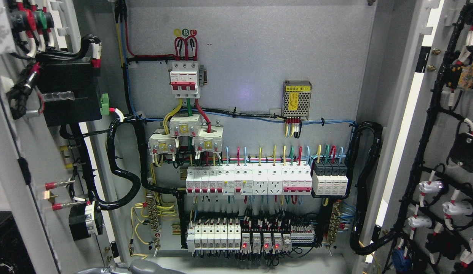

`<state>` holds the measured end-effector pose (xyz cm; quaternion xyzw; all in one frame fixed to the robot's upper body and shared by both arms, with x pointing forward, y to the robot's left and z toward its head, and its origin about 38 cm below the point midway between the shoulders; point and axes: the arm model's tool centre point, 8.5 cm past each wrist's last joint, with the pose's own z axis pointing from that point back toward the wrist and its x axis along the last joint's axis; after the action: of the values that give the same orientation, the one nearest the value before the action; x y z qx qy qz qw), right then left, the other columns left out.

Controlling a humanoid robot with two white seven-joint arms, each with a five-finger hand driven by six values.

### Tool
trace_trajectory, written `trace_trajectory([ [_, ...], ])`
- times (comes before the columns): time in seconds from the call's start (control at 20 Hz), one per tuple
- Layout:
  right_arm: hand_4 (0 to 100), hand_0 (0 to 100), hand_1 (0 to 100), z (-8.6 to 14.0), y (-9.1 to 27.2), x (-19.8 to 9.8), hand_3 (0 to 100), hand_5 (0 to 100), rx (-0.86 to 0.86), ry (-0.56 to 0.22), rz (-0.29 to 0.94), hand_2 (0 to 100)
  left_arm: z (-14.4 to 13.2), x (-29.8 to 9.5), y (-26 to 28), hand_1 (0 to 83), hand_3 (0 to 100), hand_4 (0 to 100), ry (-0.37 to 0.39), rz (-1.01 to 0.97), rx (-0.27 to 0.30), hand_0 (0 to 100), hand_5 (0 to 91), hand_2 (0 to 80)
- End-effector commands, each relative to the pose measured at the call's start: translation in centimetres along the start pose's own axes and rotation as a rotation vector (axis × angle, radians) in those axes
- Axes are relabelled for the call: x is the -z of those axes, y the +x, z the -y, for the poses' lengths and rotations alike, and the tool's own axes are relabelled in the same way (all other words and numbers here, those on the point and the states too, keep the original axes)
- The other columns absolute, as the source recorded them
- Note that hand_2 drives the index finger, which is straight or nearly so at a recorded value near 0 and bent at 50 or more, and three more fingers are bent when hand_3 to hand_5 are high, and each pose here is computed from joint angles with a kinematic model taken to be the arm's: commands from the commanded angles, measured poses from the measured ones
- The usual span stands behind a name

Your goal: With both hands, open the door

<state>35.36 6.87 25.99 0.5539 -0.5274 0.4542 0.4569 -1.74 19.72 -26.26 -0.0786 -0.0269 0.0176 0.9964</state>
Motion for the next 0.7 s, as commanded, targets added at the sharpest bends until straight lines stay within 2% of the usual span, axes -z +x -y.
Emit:
trace_trajectory([
  [0.0, 0, 0, 0, -0.7, -0.7, 2.3, 0, 0, 0.027, 0.039, -0.010, 0, 0.0, 0.1, 0.8, 0.0, 0, 0, -0.015, 0.088, 0.007, 0, 0.0, 0.0],
  [0.65, 0, 0, 0, 0.3, -2.0, 3.3, 0, 0, 0.051, 0.021, -0.053, 0, -0.5, -0.3, 1.1, 0.0, 0, 0, -0.019, 0.165, 0.021, 0, 0.0, 0.0],
])
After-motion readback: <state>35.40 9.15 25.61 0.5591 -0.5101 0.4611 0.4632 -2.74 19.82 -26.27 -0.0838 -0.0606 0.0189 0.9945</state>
